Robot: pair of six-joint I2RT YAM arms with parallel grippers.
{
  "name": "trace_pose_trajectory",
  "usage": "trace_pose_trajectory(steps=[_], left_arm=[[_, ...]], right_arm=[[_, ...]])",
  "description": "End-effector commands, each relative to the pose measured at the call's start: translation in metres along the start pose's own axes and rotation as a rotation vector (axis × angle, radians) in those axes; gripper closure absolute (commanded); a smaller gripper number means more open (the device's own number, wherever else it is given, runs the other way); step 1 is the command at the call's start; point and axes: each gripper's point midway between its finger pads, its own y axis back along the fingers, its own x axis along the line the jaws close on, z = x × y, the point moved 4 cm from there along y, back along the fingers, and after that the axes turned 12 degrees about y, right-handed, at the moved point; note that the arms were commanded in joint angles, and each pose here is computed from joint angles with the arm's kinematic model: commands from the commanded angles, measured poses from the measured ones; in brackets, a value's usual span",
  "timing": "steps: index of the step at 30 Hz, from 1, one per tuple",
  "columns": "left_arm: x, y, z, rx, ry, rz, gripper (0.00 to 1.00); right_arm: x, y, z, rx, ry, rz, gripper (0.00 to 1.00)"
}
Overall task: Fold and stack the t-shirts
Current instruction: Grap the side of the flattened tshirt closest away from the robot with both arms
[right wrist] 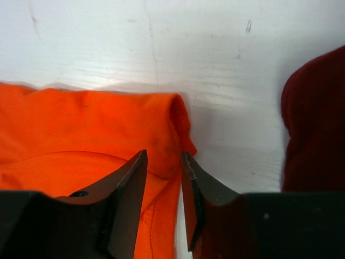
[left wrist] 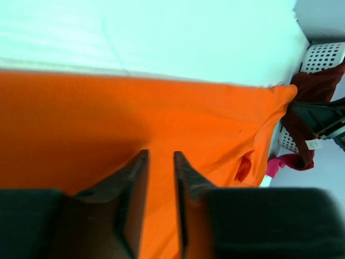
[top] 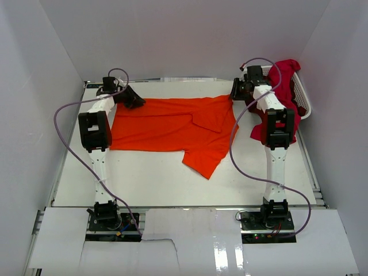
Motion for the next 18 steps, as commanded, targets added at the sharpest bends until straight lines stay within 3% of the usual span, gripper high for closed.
trace_pose_trajectory(steps=[1,4,5,9,10,11,13,15,17,18], left_arm=[[-0.102,0.08,0.043,-0.209,-0.17,-0.119,0.62],[-0.146,0.127,0.047,-0.31,-0.274,-0.156,0.49],[-0.162,0.149,0.041,-0.347,-0.307,-0.163,0.48],[-0.173,0.188,0.017,-0.419,-0.359,-0.129,0.49],[-0.169,0.194,0.012,-0.431,-0.358,-0.109,0.51],[-0.145,0.188,0.0,-0.404,-0.333,-0.058,0.52],[-0.141,0.208,-0.02,-0.437,-0.334,-0.039,0.56],[-0.096,0.203,-0.042,-0.401,-0.256,0.019,0.58],[-0.091,0.218,-0.061,-0.42,-0.244,-0.035,0.6],[-0.055,0.215,-0.076,-0.387,-0.166,-0.005,0.61]], right_arm=[[0.011,0.077,0.097,-0.277,0.111,-0.023,0.61],[0.021,0.114,0.111,-0.335,0.162,-0.037,0.59],[0.029,0.143,0.126,-0.404,0.191,-0.043,0.57],[0.06,0.191,0.12,-0.458,0.273,-0.031,0.53],[0.072,0.216,0.123,-0.493,0.321,-0.041,0.53],[0.076,0.212,0.105,-0.454,0.353,-0.046,0.52],[0.102,0.227,0.083,-0.434,0.437,-0.066,0.5],[0.134,0.231,0.063,-0.407,0.495,-0.044,0.5],[0.158,0.235,0.033,-0.362,0.548,-0.037,0.5],[0.166,0.237,0.024,-0.35,0.553,-0.034,0.5]])
